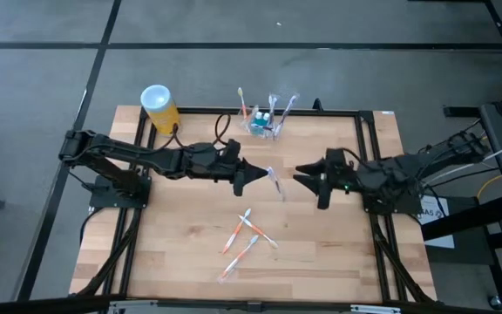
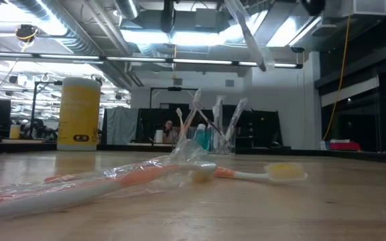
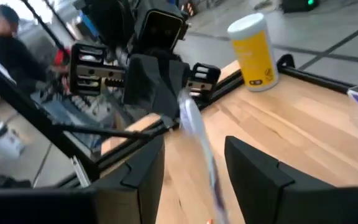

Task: Pick & Place toothbrushing station
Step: Put the purple toothbrush into the right section of the transparent organizer

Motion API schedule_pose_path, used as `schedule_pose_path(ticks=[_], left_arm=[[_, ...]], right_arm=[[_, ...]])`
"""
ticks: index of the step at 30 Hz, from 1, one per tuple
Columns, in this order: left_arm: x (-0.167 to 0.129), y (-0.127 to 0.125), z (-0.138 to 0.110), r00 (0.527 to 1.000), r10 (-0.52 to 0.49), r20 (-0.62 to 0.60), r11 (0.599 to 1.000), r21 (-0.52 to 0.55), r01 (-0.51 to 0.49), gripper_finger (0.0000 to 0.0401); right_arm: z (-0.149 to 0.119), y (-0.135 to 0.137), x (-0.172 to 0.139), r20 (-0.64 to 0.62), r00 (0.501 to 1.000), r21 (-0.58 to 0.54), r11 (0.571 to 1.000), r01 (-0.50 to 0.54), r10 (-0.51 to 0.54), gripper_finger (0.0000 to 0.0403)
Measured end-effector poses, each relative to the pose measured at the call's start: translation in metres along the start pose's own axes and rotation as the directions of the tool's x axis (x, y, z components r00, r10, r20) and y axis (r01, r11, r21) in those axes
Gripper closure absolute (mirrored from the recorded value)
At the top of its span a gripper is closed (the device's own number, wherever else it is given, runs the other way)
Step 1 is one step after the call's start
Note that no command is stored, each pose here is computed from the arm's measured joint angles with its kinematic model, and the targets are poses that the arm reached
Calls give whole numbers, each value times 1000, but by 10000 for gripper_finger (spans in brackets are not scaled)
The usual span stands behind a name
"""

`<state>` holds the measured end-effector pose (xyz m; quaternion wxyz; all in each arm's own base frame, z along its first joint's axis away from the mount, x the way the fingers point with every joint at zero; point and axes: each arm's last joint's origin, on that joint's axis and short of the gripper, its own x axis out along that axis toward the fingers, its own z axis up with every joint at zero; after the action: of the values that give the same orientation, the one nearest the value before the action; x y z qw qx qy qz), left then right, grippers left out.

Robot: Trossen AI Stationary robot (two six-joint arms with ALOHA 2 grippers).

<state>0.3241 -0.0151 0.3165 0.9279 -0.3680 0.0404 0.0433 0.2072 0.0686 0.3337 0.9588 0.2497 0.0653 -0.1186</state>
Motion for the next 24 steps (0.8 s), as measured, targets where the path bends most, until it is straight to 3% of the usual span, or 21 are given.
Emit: schedule_pose_path(ticks=[4, 9, 24], left_arm=[[-1, 0, 2, 1000, -18, -4, 1000, -1, 18, 400], [-5, -1, 11, 999, -49, 15, 999, 7, 49, 400], [-9, -1, 15, 998, -69, -8, 998, 9, 69, 400]], right_arm=[[14, -4, 17, -113, 994, -29, 999, -13, 10, 231], [6, -14, 41, -261, 965, -11, 999, -42, 38, 231], [4, -20, 74, -226, 971, 6, 997, -80, 80, 231]])
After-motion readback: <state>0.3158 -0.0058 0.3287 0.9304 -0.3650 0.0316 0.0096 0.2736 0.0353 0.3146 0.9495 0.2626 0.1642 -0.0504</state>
